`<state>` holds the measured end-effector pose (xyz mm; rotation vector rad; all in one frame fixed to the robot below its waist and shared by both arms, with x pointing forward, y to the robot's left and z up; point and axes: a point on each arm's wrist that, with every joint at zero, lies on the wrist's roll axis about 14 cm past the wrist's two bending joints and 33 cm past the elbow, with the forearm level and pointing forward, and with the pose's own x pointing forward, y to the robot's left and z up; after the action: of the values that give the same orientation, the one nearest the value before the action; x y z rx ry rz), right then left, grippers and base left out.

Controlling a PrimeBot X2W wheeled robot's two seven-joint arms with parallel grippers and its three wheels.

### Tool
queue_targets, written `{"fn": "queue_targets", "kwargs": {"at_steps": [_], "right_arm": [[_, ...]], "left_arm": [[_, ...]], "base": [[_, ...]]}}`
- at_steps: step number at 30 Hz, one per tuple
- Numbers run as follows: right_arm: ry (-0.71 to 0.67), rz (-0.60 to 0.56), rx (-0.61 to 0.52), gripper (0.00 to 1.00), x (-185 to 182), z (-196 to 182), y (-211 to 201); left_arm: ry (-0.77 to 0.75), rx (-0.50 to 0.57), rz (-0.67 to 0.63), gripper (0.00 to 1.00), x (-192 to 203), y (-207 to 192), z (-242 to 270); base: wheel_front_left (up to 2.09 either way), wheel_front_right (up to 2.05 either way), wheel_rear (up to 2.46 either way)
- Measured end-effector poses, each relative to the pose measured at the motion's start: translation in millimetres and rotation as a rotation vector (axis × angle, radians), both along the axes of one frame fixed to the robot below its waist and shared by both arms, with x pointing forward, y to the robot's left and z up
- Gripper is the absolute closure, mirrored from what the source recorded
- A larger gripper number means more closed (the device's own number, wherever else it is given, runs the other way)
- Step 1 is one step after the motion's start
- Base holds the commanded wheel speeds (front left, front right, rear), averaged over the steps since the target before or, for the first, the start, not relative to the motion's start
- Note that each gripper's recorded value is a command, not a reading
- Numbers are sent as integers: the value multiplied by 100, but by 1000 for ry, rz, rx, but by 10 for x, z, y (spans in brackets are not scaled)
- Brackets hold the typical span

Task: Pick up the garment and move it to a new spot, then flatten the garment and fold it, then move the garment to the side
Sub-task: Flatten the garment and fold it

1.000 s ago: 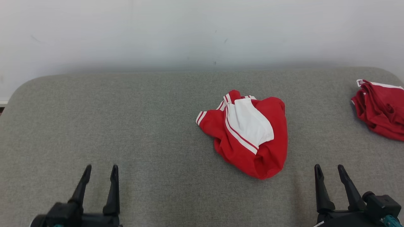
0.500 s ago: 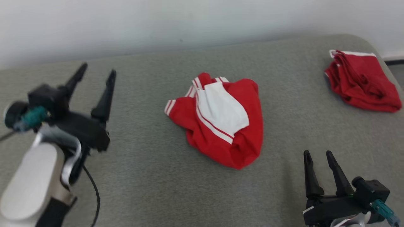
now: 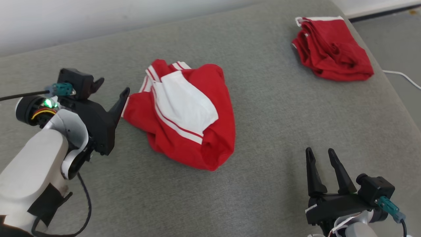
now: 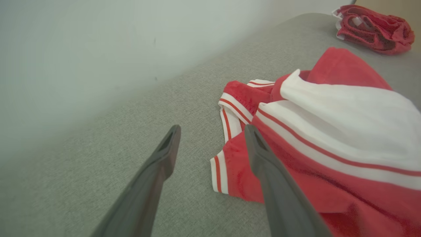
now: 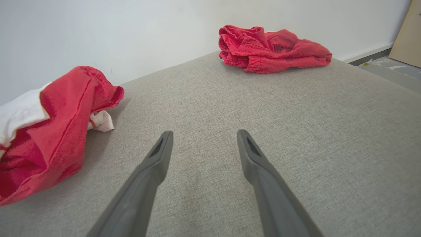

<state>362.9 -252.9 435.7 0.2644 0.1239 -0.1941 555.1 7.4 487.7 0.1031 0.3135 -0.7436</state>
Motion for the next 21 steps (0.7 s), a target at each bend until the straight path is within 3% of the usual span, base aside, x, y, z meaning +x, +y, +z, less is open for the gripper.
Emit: {"fn": "queue_targets", "kwargs": {"at_steps": [11,13,17,21], "right_arm": [[38,-90,-16,0,-146,-70,-255],[32,-102,-21,0,-152,-47,-291],[22,-115,-30,0,-156,-7,-338],[3,-110,-39,0,-134,52,-336]], "left_arm": [[209,175,-94,0,-62,-156,-809],[210,173,-106,99,-54,-199,-831],[136,129,-117,100,45,-285,-646],[-56,34,-89,100,315,-332,-61]], "base": [[0,0,0],[0,0,0],[0,0,0],[0,0,0]]}}
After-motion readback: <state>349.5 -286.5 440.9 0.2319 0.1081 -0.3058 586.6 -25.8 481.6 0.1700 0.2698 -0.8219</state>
